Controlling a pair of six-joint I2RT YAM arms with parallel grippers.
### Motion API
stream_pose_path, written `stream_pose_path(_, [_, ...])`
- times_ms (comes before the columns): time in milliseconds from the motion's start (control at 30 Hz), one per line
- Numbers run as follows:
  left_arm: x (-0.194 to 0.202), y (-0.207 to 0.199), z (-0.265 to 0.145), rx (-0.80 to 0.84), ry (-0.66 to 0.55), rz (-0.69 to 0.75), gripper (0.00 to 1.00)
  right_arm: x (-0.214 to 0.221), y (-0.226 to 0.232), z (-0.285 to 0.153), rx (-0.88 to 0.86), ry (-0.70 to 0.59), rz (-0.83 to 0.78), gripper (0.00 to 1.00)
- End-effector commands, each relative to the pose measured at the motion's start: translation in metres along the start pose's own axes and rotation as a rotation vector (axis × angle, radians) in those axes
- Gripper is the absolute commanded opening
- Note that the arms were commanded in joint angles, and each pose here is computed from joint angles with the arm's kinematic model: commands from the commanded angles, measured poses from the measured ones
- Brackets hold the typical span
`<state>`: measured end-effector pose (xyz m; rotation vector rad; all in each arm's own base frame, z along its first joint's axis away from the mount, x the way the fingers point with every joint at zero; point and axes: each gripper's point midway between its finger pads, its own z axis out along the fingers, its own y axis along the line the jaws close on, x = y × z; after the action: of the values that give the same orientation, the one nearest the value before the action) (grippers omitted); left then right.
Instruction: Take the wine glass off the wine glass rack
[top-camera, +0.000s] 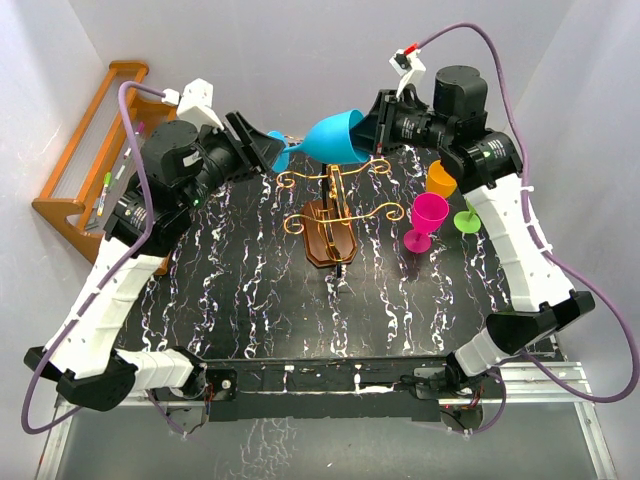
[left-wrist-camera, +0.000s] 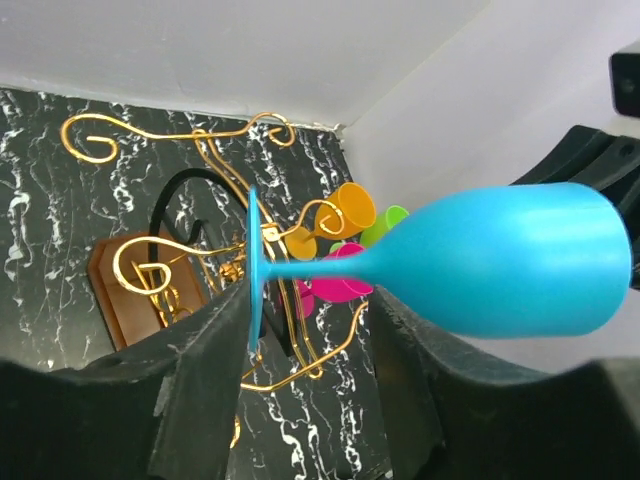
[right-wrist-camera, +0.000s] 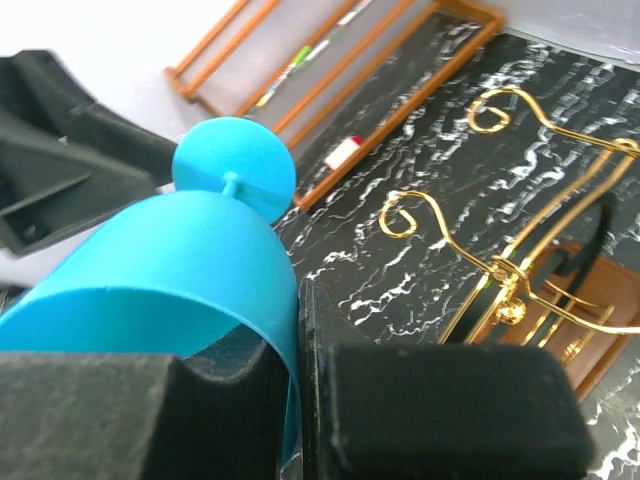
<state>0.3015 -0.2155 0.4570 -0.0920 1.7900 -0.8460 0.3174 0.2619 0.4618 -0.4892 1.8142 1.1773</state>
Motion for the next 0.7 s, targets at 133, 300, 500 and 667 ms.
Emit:
stream_pose_path(133, [-0.018,0.031,-0.022,-0.172,-0.109,-0.018,0.53,-0.083,-0.053,-0.08,0.57,-0.395,-0.045,0.08])
stream_pose_path(300, [-0.022,0.037,-0.027,-0.18,-0.155,-0.026,0.51,-0.087,-0.1,-0.17,1.034,-0.555,-0.023,0.08])
stream_pose_path(500, [-0.005,0.034,-0.015,-0.152,-0.083,-0.013,0.5,-0.038,-0.15,-0.252,1.43,-0.449,0.084,0.08])
stream_pose_path(667, [0.008,0.036,-0.015,-0.14,-0.041,-0.008,0.49,0.017,-0.169,-0.299,1.553,-0.332,0.203,0.08])
